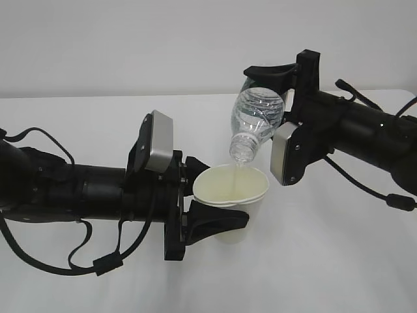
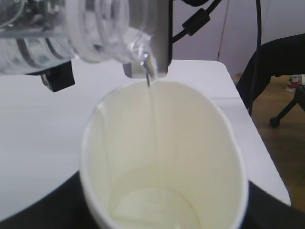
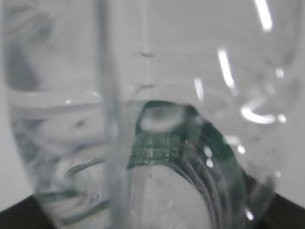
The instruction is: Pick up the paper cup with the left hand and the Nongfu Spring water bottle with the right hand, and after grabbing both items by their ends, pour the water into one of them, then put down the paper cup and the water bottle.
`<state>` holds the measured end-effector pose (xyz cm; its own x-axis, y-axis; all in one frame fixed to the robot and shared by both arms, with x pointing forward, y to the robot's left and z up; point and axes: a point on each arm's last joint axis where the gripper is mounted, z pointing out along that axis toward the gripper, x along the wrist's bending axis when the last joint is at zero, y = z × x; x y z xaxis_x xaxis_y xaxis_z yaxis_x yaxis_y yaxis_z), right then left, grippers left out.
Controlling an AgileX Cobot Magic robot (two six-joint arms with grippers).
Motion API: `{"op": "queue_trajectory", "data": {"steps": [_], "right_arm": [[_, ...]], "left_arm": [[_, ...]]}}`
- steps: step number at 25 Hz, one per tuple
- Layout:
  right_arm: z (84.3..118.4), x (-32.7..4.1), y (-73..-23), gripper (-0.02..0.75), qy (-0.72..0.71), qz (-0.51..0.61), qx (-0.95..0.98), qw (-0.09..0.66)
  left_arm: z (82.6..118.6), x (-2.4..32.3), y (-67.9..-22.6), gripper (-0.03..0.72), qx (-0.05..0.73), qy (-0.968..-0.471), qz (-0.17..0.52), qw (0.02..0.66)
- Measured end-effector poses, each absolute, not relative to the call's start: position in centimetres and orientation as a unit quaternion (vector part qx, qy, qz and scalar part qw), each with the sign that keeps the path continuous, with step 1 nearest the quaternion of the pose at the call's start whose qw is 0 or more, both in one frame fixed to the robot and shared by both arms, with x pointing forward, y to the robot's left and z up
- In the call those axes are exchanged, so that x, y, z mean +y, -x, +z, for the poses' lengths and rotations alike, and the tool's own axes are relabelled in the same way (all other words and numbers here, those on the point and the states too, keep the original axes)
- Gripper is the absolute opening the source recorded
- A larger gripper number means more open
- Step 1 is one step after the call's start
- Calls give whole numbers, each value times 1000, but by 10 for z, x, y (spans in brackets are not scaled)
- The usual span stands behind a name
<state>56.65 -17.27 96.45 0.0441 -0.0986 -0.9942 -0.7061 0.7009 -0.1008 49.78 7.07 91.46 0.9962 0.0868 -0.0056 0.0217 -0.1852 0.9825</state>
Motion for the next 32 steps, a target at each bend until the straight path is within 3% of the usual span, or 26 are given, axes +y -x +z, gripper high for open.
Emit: {"op": "queue_trajectory", "data": {"steps": [32], "right_arm": [[967, -172, -566, 483, 309, 238, 642, 660]], "left_arm": [[915, 71, -498, 429, 35, -769, 26, 637]]}}
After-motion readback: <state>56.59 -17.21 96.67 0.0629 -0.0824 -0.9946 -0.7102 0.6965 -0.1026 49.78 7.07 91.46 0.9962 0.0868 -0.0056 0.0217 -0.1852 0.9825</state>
